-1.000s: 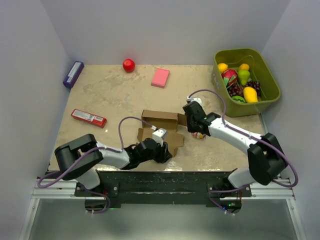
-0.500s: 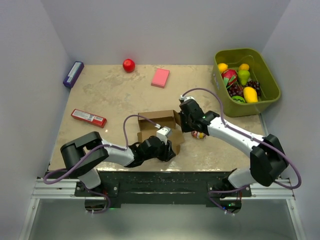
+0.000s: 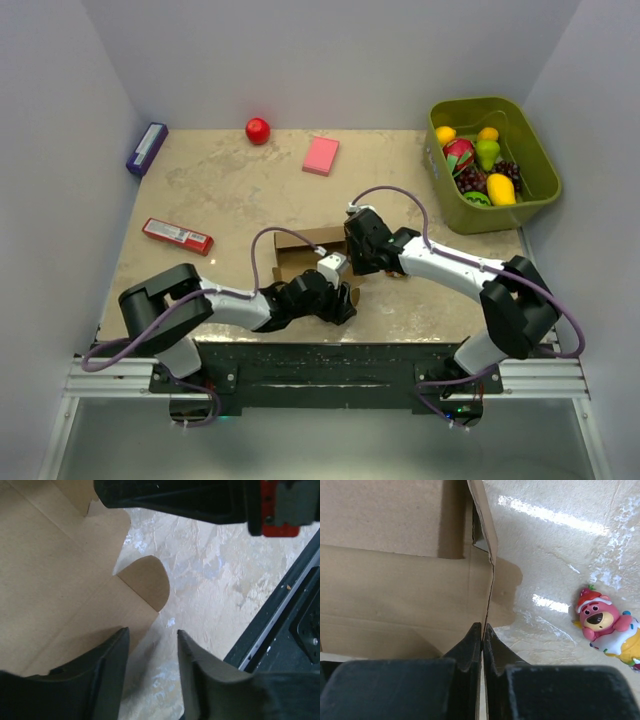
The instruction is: Fold the paper box
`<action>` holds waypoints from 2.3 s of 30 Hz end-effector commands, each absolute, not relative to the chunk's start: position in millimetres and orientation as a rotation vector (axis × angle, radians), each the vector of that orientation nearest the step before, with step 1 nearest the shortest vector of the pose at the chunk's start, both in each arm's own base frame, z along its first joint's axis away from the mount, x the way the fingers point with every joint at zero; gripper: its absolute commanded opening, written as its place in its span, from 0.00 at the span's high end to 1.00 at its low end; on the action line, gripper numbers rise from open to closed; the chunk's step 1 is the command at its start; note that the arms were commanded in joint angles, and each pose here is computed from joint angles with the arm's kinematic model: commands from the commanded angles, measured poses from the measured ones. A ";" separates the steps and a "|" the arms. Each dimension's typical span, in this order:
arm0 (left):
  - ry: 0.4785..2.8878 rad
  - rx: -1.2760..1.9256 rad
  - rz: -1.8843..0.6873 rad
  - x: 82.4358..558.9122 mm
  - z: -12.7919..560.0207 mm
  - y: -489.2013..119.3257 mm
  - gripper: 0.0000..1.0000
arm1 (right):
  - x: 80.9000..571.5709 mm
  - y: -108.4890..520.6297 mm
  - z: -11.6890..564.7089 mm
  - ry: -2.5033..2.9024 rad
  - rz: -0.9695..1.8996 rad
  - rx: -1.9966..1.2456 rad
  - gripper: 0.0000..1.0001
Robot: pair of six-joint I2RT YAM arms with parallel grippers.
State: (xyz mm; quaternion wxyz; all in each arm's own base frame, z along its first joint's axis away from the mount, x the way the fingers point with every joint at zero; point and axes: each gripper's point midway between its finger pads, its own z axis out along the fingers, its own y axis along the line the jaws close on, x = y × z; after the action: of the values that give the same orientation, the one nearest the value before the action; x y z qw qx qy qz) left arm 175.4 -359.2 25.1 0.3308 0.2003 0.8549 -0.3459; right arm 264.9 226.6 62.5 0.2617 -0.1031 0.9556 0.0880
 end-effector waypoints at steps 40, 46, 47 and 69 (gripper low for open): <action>2.084 -0.031 -0.694 309.3 122.6 -171.5 0.29 | 270.8 217.7 68.3 2.547 0.176 -0.219 0.97; 2.074 -0.042 -0.706 310.5 109.7 -172.5 0.35 | 271.0 220.6 69.5 2.546 0.195 -0.224 0.97; 2.078 -0.040 -0.708 310.1 107.4 -172.9 0.38 | 270.6 221.6 69.6 2.546 0.199 -0.229 0.97; 2.078 0.073 -0.787 308.9 98.7 -189.6 0.61 | 270.1 314.5 90.1 2.459 0.637 -0.281 0.93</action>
State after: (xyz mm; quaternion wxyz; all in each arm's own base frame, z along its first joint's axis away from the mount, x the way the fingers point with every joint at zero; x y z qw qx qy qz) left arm 308.6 -187.5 100.1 0.4453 0.0151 0.8382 -0.3144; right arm 258.7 278.6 72.3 0.2644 -0.1138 0.9425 0.1701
